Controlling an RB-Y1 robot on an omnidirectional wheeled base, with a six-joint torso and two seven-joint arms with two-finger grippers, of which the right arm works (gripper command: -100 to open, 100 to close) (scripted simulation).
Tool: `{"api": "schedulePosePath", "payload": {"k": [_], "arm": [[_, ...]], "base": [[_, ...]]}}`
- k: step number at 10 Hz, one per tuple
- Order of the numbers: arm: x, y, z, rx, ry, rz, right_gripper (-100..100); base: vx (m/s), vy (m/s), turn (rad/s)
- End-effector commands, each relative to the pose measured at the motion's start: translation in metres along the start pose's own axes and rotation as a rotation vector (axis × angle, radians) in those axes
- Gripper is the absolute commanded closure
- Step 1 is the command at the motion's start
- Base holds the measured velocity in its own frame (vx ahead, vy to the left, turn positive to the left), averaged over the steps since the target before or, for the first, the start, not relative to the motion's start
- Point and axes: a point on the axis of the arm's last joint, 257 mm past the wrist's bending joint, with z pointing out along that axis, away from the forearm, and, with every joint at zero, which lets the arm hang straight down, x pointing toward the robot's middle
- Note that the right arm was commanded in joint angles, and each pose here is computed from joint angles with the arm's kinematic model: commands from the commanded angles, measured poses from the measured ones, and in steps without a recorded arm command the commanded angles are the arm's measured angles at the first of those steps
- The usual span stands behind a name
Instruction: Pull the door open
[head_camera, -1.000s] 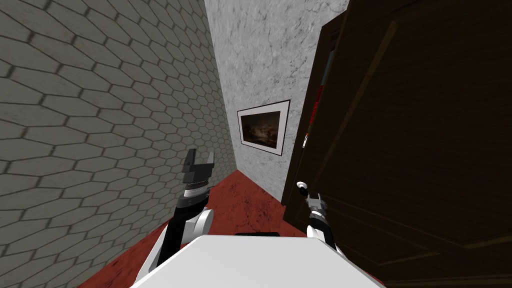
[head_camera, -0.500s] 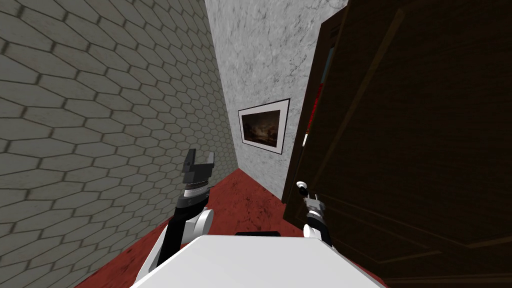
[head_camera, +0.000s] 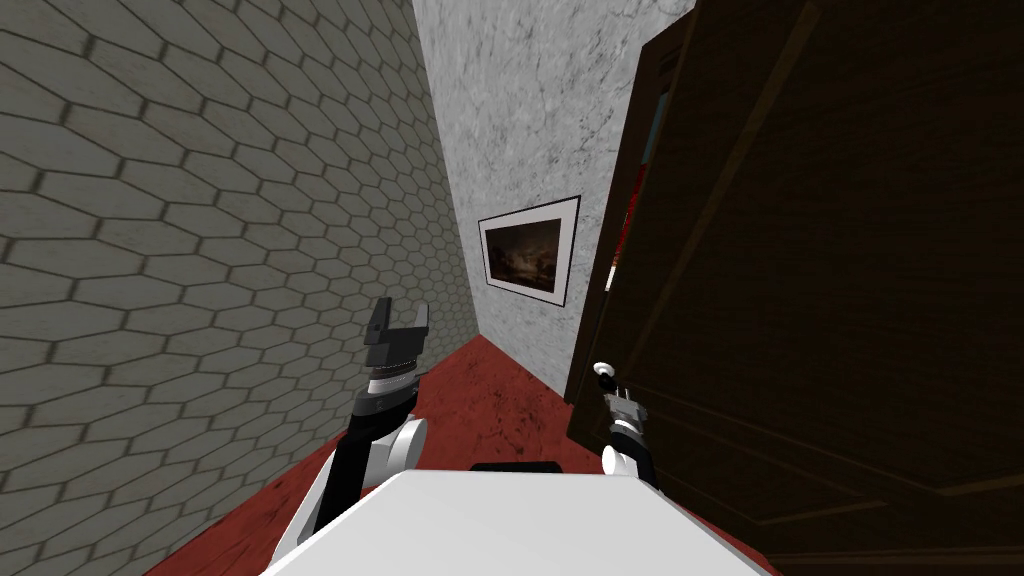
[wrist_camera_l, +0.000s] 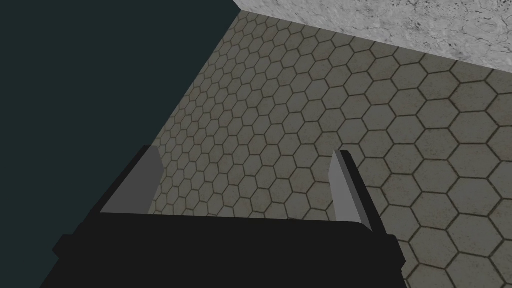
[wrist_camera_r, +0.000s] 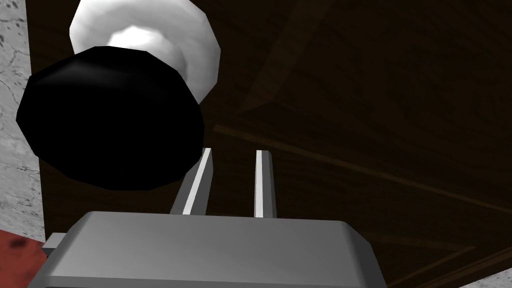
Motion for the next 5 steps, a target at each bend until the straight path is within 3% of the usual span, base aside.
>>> {"api": "schedulePosePath", "payload": {"k": [1, 2, 5], "arm": [[0.0155, -0.0173, 0.0041, 0.016, 0.030, 0.025, -100], [0.0155, -0.0173, 0.0041, 0.016, 0.030, 0.025, -100], [0.0169, -0.0234, 0.0025, 0.008, 0.019, 0.143, -100]], "base": [[-0.004, 0.006, -0.012], [-0.003, 0.009, 0.019], [-0.038, -0.001, 0.035]]}}
